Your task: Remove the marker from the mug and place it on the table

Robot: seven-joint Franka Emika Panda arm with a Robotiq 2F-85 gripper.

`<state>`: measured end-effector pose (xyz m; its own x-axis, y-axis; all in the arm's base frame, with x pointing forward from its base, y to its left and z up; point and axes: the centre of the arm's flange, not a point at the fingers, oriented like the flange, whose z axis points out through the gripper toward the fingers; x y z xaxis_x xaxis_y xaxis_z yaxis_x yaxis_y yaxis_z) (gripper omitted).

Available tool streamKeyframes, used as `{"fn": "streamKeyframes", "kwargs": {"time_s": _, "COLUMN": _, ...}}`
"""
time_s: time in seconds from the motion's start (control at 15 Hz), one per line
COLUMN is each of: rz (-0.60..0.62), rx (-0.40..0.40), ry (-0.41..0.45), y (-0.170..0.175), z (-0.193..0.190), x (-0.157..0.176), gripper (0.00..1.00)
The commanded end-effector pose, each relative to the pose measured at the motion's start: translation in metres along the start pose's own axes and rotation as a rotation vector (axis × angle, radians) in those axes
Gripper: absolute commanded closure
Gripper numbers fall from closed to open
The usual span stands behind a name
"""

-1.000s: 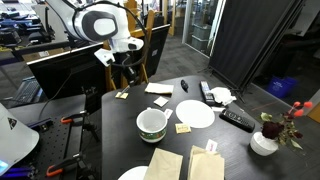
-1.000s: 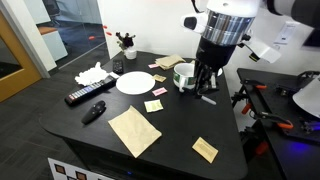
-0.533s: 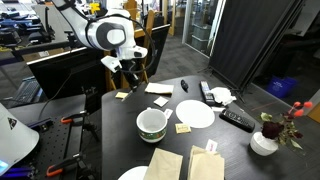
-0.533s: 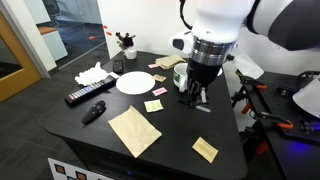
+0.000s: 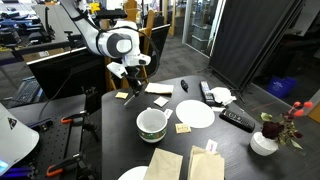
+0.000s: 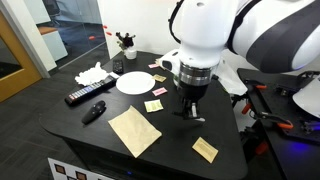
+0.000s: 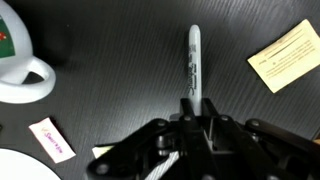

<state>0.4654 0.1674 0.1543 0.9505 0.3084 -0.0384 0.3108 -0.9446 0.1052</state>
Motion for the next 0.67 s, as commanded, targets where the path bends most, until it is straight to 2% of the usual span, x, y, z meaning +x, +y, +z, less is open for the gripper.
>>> {"fn": "streamKeyframes", "kwargs": {"time_s": 0.0, "rz": 0.014, "rx": -0.023, "ry": -0.011, "y": -0.004, "z": 0.006, "x": 0.011, "gripper": 0.58}}
{"fn": "streamKeyframes", "kwargs": {"time_s": 0.2, "rz": 0.026, "rx": -0.041, "ry": 0.01, "y": -0.005, "z": -0.005, "x": 0.007, "gripper": 0.37}}
{"fn": "streamKeyframes", "kwargs": {"time_s": 0.47, "rz": 0.062, "rx": -0.072, "ry": 0.076, "y": -0.006, "z": -0.039, "x": -0.003, "gripper": 0.07}}
{"fn": "streamKeyframes", "kwargs": {"time_s": 0.53, "rz": 0.066, "rx": -0.077, "ry": 0.093, "y": -0.007, "z": -0.049, "x": -0.005, "gripper": 0.01}}
{"fn": "streamKeyframes", "kwargs": {"time_s": 0.6, "rz": 0.07, "rx": -0.081, "ry": 0.116, "y": -0.008, "z": -0.061, "x": -0.009, "gripper": 0.0}}
